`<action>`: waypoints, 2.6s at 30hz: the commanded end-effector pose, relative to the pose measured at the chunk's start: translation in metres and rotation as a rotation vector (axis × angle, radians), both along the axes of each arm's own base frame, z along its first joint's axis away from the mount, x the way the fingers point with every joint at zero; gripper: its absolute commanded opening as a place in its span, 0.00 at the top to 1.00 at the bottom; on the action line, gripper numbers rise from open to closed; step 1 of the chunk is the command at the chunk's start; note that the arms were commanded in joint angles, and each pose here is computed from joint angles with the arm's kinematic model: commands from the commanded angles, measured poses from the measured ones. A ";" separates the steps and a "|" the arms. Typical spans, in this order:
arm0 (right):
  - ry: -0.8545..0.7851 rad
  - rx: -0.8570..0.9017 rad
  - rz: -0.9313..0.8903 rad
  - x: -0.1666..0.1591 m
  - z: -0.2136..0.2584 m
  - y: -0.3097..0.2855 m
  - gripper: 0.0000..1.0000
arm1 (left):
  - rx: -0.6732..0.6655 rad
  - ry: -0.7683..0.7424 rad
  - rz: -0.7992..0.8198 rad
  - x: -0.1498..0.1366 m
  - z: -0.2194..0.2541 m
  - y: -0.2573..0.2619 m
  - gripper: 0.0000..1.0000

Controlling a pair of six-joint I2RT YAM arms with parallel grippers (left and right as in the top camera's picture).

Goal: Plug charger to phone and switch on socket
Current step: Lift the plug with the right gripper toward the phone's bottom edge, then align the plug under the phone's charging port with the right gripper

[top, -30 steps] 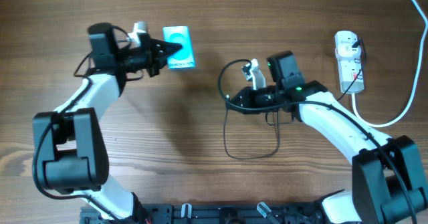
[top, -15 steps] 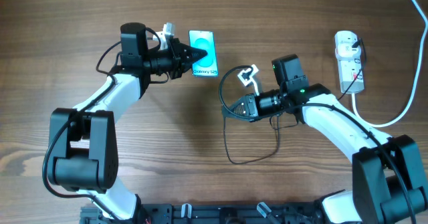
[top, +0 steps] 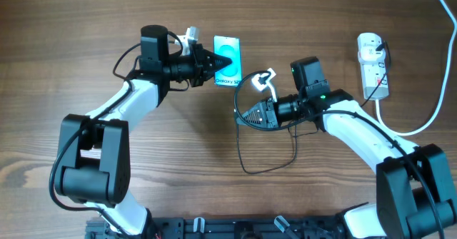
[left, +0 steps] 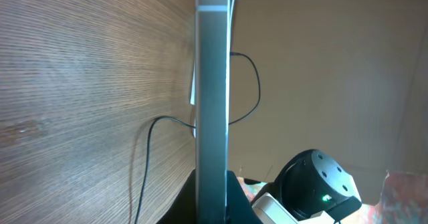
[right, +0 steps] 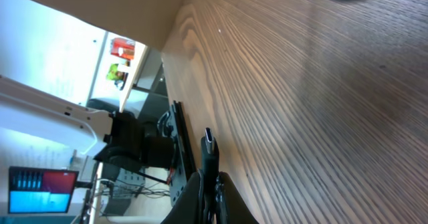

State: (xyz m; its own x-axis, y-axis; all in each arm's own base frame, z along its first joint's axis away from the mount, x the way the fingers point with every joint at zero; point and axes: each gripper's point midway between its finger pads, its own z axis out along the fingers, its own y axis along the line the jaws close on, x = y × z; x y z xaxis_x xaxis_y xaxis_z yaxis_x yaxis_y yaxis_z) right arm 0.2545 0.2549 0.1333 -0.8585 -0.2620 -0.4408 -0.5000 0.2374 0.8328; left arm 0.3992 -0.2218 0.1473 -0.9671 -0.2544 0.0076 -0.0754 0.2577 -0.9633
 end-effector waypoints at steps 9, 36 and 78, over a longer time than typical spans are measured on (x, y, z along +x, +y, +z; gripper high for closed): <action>-0.011 0.173 0.007 0.011 0.026 -0.020 0.96 | 0.042 -0.071 0.023 0.007 0.003 -0.021 0.96; 0.044 0.218 -0.016 0.030 0.022 -0.022 0.96 | -0.044 -0.190 -0.017 0.006 0.036 -0.046 0.96; 0.103 0.245 -0.047 0.046 0.023 -0.027 0.96 | -0.056 -0.210 -0.032 0.005 0.040 -0.047 0.96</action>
State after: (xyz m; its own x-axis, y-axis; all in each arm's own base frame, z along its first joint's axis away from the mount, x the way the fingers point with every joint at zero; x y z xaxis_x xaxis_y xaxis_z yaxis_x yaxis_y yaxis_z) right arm 0.3045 0.2289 0.1556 -0.9040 -0.1053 -0.4142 -0.4226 0.0749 0.9032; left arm 0.4057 -0.2645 0.1782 -0.9533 -0.2537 -0.1636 0.1073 0.2217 -0.9692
